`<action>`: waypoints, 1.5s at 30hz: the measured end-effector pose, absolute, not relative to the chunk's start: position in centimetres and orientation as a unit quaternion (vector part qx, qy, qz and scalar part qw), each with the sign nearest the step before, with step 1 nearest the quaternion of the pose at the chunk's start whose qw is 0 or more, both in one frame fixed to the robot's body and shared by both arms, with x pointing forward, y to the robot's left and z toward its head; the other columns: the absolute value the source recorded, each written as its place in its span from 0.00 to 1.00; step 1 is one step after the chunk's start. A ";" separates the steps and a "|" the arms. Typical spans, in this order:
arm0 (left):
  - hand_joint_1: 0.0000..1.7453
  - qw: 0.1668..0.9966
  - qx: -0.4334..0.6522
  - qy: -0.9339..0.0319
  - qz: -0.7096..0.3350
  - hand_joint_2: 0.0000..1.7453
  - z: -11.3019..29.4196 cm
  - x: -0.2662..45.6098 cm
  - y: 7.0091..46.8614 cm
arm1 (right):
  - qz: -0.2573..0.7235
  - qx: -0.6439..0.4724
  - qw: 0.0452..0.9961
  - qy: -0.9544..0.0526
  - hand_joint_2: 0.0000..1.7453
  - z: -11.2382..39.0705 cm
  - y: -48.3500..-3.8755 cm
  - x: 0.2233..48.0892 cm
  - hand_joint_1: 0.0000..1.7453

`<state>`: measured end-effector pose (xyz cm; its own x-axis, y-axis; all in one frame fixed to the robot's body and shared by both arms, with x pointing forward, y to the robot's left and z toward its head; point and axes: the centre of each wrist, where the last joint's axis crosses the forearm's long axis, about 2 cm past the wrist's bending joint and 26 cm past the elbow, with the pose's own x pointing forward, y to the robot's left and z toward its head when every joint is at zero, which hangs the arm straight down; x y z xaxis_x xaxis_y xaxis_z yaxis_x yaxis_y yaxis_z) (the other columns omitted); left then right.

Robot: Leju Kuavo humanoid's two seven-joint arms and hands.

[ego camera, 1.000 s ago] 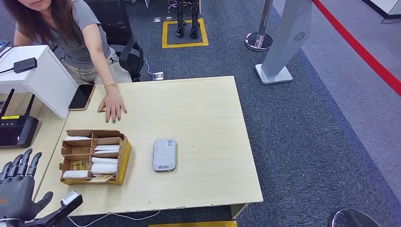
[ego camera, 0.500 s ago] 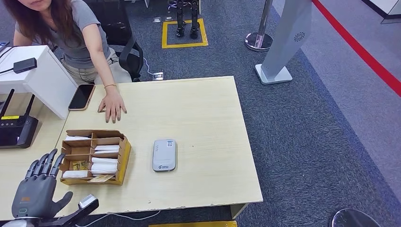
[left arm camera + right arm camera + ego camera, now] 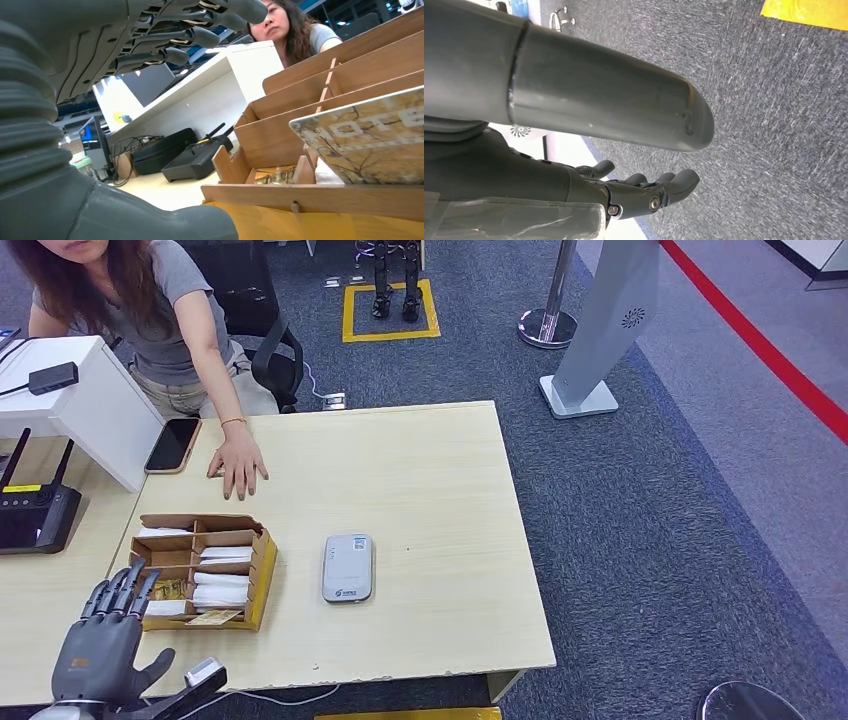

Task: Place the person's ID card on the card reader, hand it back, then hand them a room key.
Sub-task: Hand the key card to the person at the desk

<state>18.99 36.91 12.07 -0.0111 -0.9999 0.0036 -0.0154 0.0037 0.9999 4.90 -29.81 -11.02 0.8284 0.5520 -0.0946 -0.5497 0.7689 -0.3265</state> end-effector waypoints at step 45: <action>0.00 0.486 0.498 -0.509 -0.506 1.00 10.1 20.6 35.3 | 0.310 -0.170 0.935 -0.011 0.00 -11.0 -29.8 5.2 0.00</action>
<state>20.61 35.34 10.07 -0.0312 -0.9995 -0.0095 -0.0150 -0.0090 0.9998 5.18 -29.82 -10.99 0.8080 0.5829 -0.0852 -0.5756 0.7503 -0.3253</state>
